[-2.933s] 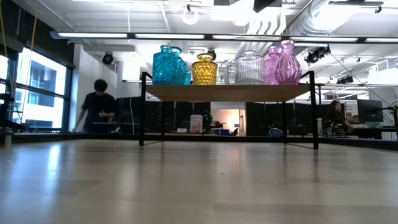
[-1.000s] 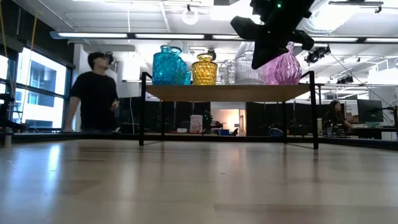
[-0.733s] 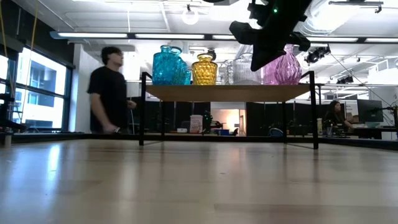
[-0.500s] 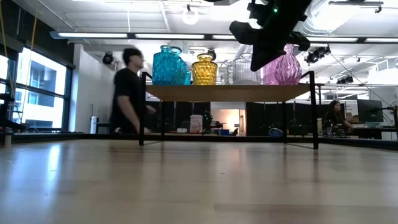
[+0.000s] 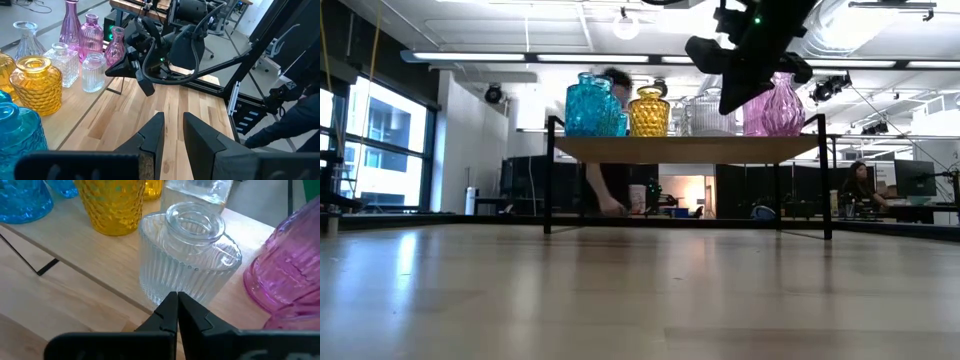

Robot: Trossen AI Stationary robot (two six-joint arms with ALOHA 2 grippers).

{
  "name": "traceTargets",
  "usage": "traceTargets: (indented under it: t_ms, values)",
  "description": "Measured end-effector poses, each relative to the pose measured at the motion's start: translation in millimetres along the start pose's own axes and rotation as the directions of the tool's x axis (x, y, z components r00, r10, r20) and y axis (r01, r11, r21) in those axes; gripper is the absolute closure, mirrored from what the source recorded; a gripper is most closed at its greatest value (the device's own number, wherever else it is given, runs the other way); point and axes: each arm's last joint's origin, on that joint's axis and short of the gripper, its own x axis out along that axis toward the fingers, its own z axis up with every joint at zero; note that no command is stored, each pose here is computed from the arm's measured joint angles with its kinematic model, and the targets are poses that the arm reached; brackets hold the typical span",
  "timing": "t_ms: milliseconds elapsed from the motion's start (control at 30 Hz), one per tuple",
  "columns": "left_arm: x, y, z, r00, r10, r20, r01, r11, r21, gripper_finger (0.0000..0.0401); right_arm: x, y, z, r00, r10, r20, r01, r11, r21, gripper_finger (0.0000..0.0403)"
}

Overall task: Sort vases onto shelf
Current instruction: Adjust the transparent vase on the shelf, then put the yellow transparent vase on the shelf aligned with the other yellow vases

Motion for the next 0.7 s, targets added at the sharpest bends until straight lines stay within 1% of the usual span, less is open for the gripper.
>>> traceTargets:
  t_ms: [100, 200, 300, 367, 467, 567, 633, 700]
  values:
    - [0, 0, 0, 1.000, 0.000, 0.000, 0.000, 1.000, -0.001, 0.0339, 0, 1, 1, 1.000, 0.014, -0.001, -0.014, 1.000, 0.012, 0.0403]
    - [0, 0, 0, 1.000, -0.010, -0.004, 0.010, 1.000, 0.000, 0.0339, -4, 5, 0, 0.997, 0.069, -0.045, -0.068, 0.997, 0.027, 0.0403]
    - [-1, -1, -1, 0.999, -0.044, -0.017, 0.044, 0.999, 0.004, 0.0339, -20, 15, 7, 0.983, 0.165, -0.081, -0.164, 0.986, 0.016, 0.0403]
    - [-2, -1, -1, 0.998, -0.061, -0.021, 0.061, 0.998, 0.005, 0.0339, -34, 21, 14, 0.966, 0.238, -0.102, -0.240, 0.971, -0.009, 0.0403]
    - [-2, -3, -1, 0.994, -0.106, -0.040, 0.106, 0.994, 0.017, 0.0339, -59, 30, 33, 0.917, 0.376, -0.133, -0.385, 0.922, -0.048, 0.0403]
    - [-2, -6, -2, 0.975, -0.211, -0.077, 0.214, 0.976, 0.032, 0.0339, -81, 34, 55, 0.849, 0.504, -0.159, -0.516, 0.855, -0.044, 0.0403]
    - [-3, -8, -5, 0.944, -0.301, -0.132, 0.310, 0.950, 0.049, 0.0339, -96, 34, 71, 0.818, 0.558, -0.141, -0.567, 0.823, -0.037, 0.0403]
    - [-4, -11, -12, 0.902, -0.372, -0.217, 0.393, 0.918, 0.059, 0.0339, -110, 32, 84, 0.796, 0.595, -0.112, -0.602, 0.797, -0.040, 0.0403]
